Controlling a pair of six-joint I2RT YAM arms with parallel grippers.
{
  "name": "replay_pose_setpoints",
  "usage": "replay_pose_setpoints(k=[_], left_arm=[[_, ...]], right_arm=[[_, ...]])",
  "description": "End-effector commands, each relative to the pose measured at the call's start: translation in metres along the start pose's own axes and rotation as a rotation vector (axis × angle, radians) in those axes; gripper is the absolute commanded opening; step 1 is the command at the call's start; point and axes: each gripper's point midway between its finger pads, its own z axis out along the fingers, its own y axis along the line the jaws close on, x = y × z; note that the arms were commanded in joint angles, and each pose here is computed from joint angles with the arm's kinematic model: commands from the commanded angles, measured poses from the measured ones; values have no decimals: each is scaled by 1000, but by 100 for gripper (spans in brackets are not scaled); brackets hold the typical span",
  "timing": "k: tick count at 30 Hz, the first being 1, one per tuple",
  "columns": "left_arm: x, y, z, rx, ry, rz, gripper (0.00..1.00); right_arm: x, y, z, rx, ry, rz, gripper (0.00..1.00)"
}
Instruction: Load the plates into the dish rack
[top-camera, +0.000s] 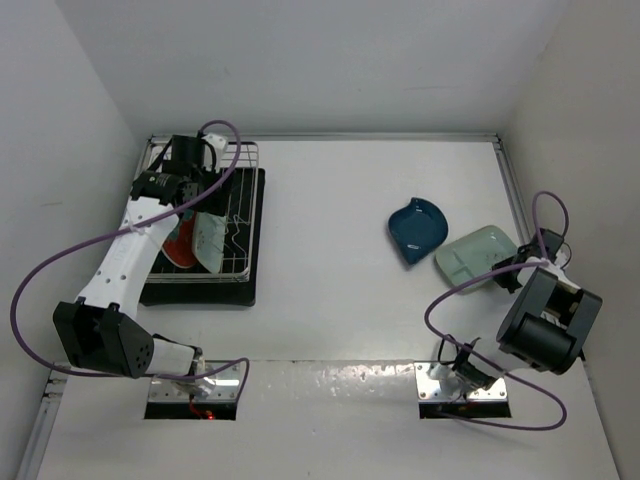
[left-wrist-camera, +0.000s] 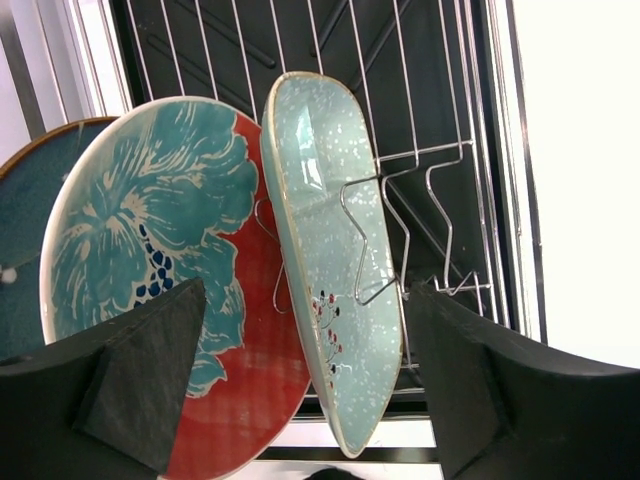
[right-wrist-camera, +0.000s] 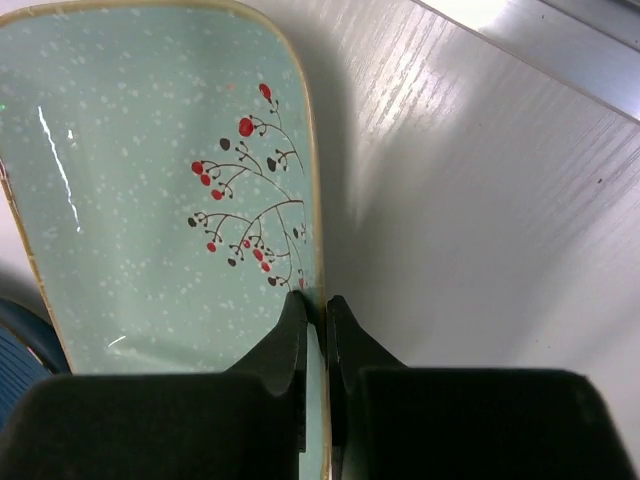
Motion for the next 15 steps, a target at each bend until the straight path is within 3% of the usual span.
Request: replay_pose_setpoints(k=[1, 7, 15], left_arm=[[-18, 1, -12, 8, -58, 18, 87], [-32, -21, -23, 120, -90, 71, 90], [-51, -43, -27, 190, -121, 112, 90]], right_arm=[[16, -22, -5, 88, 31, -13, 0], [-26, 2, -39, 3, -162, -46, 0], [-81, 66, -116, -142, -466, -232, 0]])
